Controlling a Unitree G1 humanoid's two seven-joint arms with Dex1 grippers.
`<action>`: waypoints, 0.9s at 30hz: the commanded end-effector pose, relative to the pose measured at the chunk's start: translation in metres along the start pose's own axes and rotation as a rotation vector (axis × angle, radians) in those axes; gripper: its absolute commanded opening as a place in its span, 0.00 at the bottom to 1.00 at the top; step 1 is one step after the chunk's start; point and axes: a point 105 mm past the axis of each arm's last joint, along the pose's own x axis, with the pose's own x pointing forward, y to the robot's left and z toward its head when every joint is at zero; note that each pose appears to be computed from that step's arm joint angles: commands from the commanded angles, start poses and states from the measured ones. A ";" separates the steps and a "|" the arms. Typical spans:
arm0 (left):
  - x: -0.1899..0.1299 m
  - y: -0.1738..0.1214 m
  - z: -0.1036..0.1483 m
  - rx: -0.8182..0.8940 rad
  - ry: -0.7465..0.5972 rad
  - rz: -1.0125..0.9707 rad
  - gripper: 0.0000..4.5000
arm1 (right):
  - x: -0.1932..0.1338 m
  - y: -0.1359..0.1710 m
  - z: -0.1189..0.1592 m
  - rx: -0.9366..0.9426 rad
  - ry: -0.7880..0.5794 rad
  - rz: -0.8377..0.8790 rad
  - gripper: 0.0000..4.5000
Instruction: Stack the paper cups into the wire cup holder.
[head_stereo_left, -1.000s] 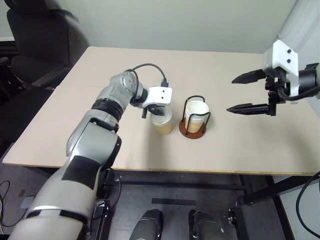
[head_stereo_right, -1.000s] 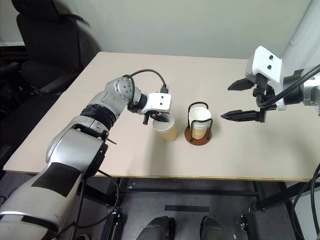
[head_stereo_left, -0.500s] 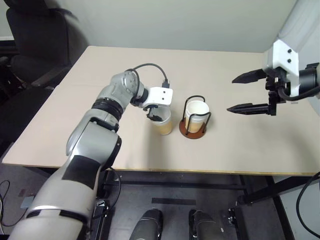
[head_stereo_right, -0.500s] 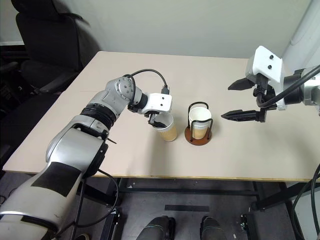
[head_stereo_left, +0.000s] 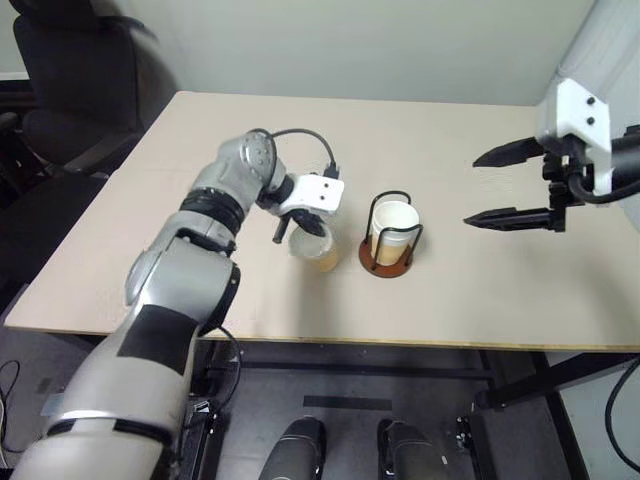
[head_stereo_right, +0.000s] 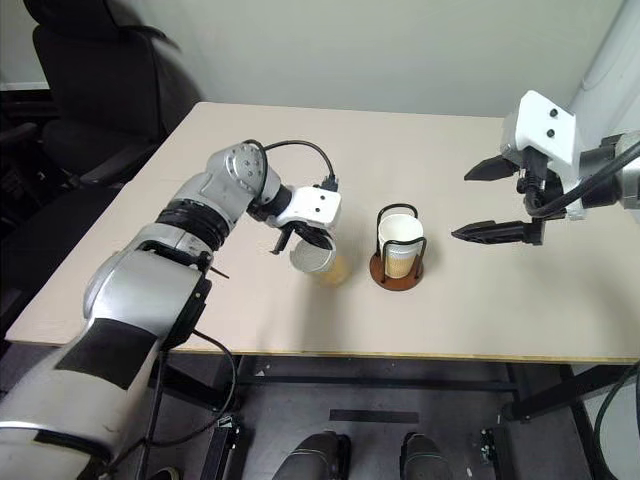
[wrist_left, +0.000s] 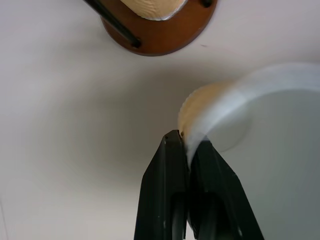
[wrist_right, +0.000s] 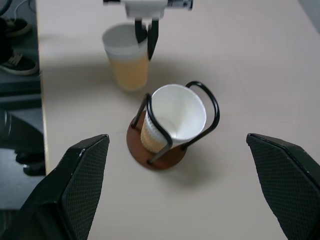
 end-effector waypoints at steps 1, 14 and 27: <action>-0.029 0.012 0.018 0.041 -0.014 0.025 0.01 | -0.011 -0.005 -0.007 -0.032 0.046 -0.004 1.00; -0.073 0.038 0.089 0.107 -0.192 0.101 0.01 | -0.027 -0.032 -0.028 0.033 0.073 -0.053 1.00; -0.078 0.055 0.125 0.143 -0.241 0.211 0.01 | -0.042 -0.034 -0.037 0.057 0.111 -0.091 1.00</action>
